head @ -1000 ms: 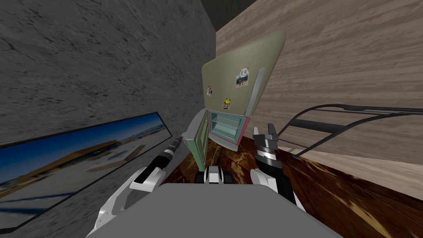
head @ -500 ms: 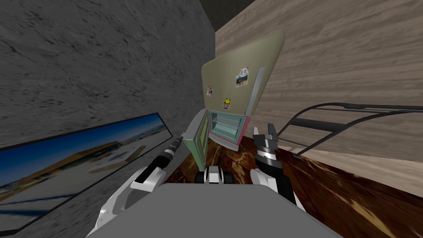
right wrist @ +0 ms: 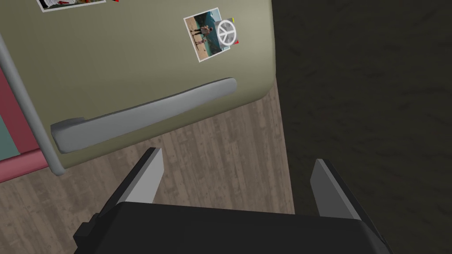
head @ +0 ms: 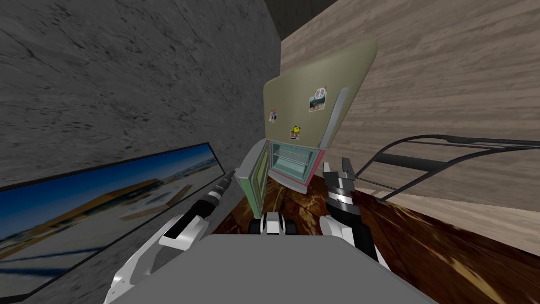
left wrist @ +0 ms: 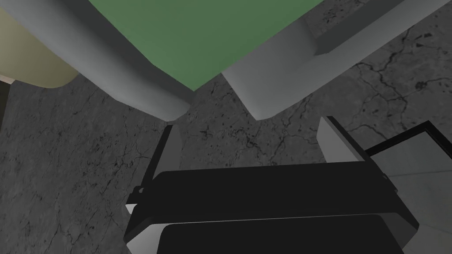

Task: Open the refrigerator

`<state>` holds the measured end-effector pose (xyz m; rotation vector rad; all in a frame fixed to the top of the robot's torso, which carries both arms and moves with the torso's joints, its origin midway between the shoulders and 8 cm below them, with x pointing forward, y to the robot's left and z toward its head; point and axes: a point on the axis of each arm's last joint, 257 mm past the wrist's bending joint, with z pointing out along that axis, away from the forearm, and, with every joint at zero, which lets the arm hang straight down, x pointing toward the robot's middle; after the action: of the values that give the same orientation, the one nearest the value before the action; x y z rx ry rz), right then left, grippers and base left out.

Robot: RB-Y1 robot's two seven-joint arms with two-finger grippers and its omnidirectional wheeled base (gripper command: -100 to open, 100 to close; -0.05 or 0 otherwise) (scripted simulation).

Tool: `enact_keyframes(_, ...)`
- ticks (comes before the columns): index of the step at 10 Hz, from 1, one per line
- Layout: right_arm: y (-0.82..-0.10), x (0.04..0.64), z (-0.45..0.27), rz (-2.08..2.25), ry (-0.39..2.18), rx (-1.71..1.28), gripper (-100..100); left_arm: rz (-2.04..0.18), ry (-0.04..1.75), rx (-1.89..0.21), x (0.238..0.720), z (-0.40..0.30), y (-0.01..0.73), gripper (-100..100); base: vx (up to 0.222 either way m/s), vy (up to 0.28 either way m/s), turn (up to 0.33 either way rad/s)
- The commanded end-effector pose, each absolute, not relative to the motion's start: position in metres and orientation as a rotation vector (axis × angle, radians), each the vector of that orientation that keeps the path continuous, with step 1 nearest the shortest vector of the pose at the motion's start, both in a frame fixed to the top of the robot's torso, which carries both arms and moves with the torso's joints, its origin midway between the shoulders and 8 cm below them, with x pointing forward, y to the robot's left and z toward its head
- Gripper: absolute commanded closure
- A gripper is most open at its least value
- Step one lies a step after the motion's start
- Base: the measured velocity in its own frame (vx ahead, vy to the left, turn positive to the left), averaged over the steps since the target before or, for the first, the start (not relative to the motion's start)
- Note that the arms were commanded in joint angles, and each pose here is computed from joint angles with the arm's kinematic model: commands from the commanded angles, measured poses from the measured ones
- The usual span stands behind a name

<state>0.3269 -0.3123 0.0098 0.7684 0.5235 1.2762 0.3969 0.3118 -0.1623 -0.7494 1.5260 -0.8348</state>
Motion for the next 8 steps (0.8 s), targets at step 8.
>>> enact_keyframes(8,-0.312,0.327,0.01,1.276,0.524,0.768,0,-0.864,1.552,-0.712,0.374,-0.119,0.289,-100,0.015,0.001,0.065)
